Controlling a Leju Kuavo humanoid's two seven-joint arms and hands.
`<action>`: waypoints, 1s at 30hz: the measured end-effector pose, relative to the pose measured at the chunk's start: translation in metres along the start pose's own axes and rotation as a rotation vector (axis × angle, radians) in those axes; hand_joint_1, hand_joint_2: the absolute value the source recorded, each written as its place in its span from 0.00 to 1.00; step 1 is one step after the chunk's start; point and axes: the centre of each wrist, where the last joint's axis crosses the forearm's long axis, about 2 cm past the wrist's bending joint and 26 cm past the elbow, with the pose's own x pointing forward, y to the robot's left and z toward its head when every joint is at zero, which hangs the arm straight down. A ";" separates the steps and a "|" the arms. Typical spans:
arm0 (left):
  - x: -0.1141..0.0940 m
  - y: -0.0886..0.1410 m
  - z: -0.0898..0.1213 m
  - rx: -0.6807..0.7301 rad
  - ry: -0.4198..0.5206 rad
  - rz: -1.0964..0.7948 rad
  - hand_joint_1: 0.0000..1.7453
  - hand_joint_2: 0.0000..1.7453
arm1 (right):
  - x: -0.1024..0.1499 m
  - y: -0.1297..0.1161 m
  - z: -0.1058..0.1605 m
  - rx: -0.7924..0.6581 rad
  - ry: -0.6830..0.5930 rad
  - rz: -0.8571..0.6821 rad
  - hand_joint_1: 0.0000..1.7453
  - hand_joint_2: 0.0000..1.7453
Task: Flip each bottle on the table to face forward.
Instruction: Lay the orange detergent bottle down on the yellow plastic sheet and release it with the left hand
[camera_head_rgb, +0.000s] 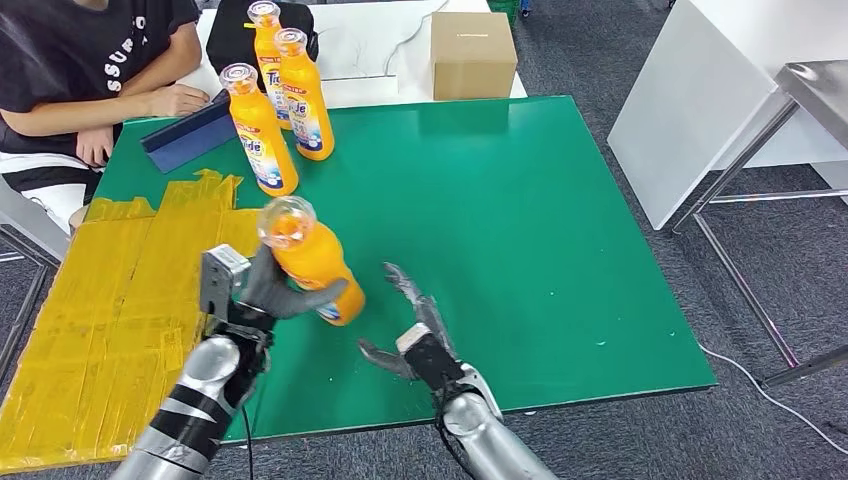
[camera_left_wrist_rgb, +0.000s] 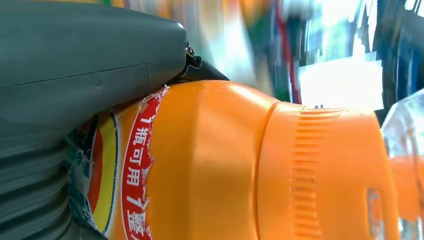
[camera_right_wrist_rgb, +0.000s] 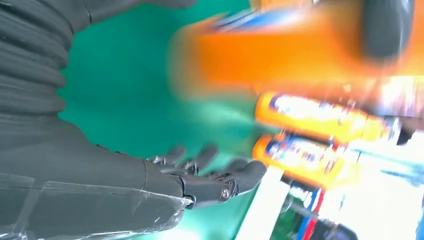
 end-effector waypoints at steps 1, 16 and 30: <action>0.003 0.016 -0.002 0.060 -0.025 -0.100 1.00 1.00 | 0.003 -0.009 0.006 -0.025 -0.004 -0.019 0.00 1.00; 0.025 0.085 -0.007 0.252 -0.102 -0.428 1.00 1.00 | 0.045 -0.071 0.025 -0.177 -0.161 -0.044 0.00 1.00; 0.037 0.167 -0.069 0.204 0.112 -1.544 1.00 1.00 | 0.071 -0.099 0.013 -0.094 -0.269 -0.203 0.00 1.00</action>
